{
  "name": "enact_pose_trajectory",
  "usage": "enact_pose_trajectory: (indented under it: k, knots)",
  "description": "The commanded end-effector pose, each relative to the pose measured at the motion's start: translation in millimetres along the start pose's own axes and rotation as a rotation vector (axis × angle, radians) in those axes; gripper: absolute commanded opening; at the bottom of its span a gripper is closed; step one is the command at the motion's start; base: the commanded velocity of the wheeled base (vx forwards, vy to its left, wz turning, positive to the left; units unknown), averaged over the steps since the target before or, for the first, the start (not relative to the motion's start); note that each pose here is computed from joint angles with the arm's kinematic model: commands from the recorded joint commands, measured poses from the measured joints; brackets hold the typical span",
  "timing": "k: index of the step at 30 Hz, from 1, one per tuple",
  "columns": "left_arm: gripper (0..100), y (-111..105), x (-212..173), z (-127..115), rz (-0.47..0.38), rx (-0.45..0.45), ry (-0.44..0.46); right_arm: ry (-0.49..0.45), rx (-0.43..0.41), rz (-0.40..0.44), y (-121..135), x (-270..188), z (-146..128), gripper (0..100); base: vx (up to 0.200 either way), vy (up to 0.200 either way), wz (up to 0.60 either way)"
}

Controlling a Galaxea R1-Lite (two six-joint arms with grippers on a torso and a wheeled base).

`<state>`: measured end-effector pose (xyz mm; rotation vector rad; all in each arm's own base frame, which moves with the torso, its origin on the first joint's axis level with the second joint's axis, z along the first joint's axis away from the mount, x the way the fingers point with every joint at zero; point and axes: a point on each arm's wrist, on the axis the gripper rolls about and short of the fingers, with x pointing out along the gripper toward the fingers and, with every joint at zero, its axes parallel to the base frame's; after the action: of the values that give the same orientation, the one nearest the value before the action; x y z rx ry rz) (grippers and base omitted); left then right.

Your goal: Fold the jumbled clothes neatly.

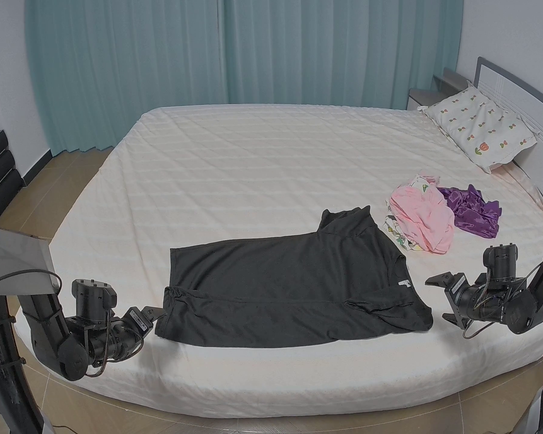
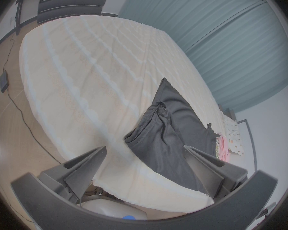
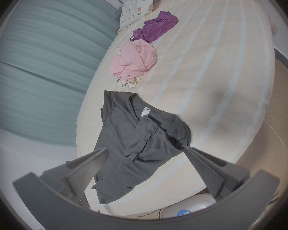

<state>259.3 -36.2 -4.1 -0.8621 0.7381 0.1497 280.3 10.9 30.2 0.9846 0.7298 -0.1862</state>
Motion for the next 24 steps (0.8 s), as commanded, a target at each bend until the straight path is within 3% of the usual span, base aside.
enact_pose_trajectory:
  k: [1,5,11,14,24]
  knots:
    - [100,15.0,2.3,-11.7,0.045,-0.005,0.040,0.038,0.010,-0.043,-11.1,10.0,-7.6,100,0.000,0.000,0.00]
    - [100,14.8,3.2,-11.0,0.021,-0.009,0.020,0.049,-0.002,-0.066,-14.8,19.0,-12.8,100,0.000,0.000,0.00]
    - [100,15.6,3.9,-12.1,0.019,-0.005,0.026,0.028,-0.047,0.011,-1.5,25.5,-19.4,100,0.200,0.000,0.00]
    - [100,15.2,4.1,-11.8,0.017,-0.006,0.023,0.020,-0.068,0.047,12.2,41.7,-18.0,100,0.000,0.000,0.00]
    - [100,11.6,3.8,-18.5,0.013,0.012,0.039,-0.016,-0.107,-0.019,23.3,81.9,-27.5,100,0.000,0.000,0.00]
